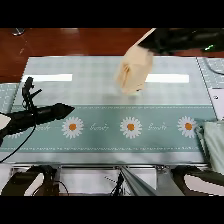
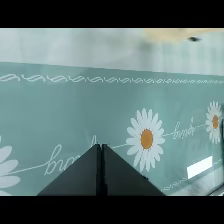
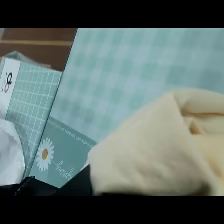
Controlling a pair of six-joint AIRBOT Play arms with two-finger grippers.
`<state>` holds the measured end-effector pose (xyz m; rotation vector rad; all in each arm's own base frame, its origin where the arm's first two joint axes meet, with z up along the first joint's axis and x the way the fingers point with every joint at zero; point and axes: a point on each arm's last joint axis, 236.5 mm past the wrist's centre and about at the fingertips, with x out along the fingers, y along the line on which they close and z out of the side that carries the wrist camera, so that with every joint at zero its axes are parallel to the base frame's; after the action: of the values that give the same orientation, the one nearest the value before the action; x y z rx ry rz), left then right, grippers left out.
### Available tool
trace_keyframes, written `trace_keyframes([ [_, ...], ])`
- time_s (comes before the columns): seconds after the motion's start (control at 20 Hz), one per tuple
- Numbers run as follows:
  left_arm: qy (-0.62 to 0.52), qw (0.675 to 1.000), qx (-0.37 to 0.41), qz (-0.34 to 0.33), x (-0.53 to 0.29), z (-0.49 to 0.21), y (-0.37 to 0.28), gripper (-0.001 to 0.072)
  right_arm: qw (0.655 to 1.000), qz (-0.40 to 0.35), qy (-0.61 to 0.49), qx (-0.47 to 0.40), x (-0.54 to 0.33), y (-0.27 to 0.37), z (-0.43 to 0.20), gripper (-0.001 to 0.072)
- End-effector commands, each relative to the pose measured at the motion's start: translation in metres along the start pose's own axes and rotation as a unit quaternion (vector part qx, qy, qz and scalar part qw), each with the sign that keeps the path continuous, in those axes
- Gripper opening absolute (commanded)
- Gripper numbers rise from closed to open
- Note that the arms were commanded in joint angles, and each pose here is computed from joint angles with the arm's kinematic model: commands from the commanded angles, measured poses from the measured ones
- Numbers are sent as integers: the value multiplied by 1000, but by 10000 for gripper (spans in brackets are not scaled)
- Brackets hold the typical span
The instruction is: Fold the shirts.
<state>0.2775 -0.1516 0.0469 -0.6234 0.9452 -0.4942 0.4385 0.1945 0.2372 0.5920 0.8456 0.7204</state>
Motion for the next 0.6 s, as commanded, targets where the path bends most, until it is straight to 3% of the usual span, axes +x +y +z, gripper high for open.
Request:
trace_keyframes([
  [0.0, 22, 1000, 0, -7, 0, -11, -3, 27, 997, -68, -36, 30, -86, -28, 21, 22],
  [0.2, 32, 999, -7, -21, -1, -15, -10, 27, 974, -194, -69, 94, -188, -85, 4, 22],
  [0.4, 29, 999, -13, -28, -1, -14, -13, 28, 918, -344, -44, 191, -279, -140, -57, 20],
  [0.55, 29, 999, -12, -28, -1, -14, -13, 28, 884, -391, -49, 251, -323, -154, -99, 19],
])
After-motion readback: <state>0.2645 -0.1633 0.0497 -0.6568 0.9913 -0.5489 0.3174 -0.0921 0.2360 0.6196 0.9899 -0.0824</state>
